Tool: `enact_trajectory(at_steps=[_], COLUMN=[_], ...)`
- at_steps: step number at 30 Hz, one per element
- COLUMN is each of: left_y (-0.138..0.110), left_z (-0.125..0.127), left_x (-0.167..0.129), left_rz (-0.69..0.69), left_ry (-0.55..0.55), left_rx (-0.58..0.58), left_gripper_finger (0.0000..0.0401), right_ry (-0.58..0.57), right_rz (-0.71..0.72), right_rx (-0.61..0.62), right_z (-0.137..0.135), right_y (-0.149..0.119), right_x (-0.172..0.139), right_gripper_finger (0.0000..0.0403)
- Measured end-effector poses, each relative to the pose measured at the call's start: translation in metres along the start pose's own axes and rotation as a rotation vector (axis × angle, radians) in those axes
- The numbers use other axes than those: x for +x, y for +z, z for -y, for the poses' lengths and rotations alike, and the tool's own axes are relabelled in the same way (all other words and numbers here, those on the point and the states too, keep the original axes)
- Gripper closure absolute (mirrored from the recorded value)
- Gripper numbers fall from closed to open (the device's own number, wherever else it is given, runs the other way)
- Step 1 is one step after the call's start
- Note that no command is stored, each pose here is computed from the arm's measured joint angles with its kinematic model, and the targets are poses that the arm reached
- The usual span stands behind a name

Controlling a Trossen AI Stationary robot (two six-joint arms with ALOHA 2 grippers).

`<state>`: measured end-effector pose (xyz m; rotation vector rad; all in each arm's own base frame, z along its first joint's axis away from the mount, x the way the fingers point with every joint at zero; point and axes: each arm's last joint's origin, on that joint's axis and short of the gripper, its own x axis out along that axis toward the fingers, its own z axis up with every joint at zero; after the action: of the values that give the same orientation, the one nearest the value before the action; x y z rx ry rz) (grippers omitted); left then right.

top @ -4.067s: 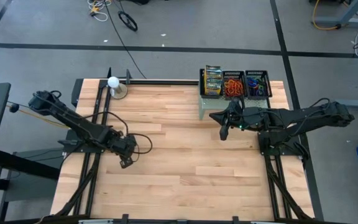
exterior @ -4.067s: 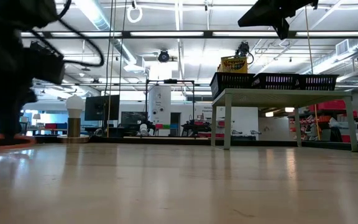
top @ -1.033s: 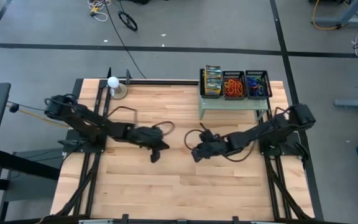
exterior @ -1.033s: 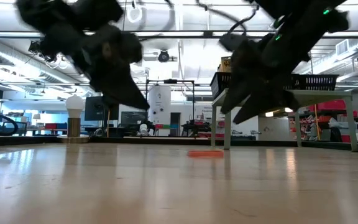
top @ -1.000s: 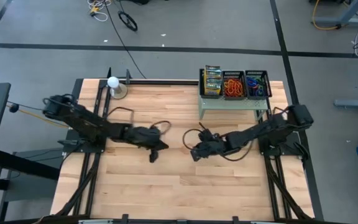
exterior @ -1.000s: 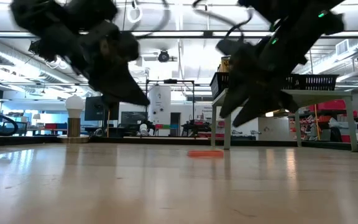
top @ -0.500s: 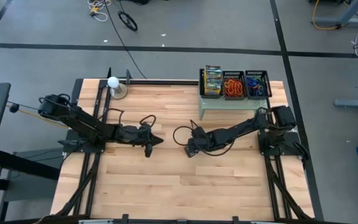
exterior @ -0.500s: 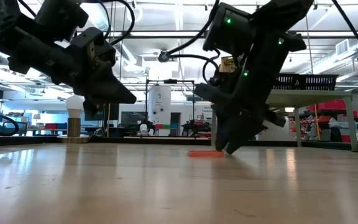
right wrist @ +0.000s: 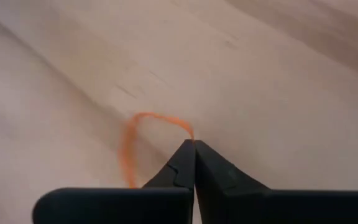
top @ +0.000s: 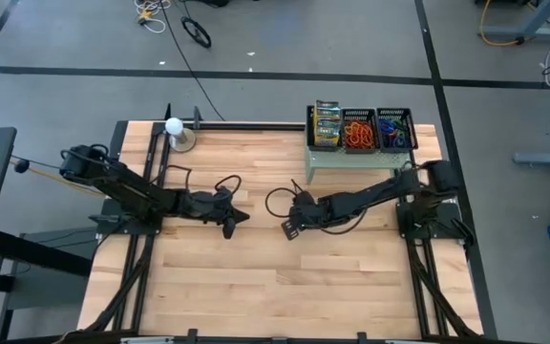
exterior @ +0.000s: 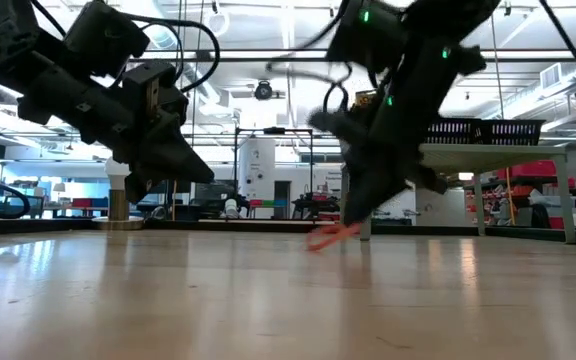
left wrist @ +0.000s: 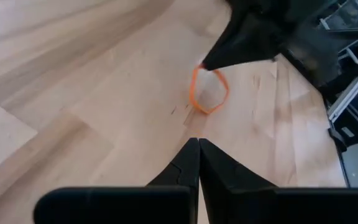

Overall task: Pick & Place Office Desk Supplies
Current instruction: Put the orange rubber band into the middle black basket on the shelf

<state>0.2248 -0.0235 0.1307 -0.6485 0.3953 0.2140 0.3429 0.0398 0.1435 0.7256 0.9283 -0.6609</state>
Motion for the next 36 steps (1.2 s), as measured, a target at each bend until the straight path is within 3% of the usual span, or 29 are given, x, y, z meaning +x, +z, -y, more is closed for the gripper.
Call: enact_trajectory(at_steps=[4, 9, 15, 19, 23, 29, 36], left_y=[0.002, 0.003, 0.003, 0.006, 0.009, 0.009, 0.009], left_z=[0.001, 0.000, 0.000, 0.002, 0.001, 0.001, 0.001], left_x=[0.000, 0.000, 0.000, 0.000, -0.001, 0.000, 0.000], left_rz=[0.039, 0.064, 0.076, 0.123, 0.159, 0.163, 0.166], left_ry=[0.014, 0.043, 0.060, 0.058, 0.072, 0.075, 0.070], left_rx=[0.041, 0.064, 0.032, 0.033, 0.026, 0.003, -0.060], left_gripper_finger=[0.0393, 0.0393, 0.0393, 0.0393, 0.0393, 0.0393, 0.0393], right_ry=[0.067, 0.155, 0.091, 0.005, -0.097, -0.281, -0.319], right_rz=[0.030, 0.121, 0.293, 0.393, 0.474, 0.497, 0.464], right_rx=[0.017, 0.039, 0.084, 0.166, 0.268, 0.343, 0.316], right_z=[-0.003, 0.006, 0.059, 0.102, 0.135, 0.173, 0.192], right_y=[0.006, 0.018, 0.035, 0.048, 0.065, 0.096, 0.120], right_x=[-0.035, -0.105, -0.183, -0.215, -0.225, -0.217, -0.202], right_gripper_finger=[0.0398, 0.0399, 0.0399, 0.0399, 0.0399, 0.0399, 0.0394])
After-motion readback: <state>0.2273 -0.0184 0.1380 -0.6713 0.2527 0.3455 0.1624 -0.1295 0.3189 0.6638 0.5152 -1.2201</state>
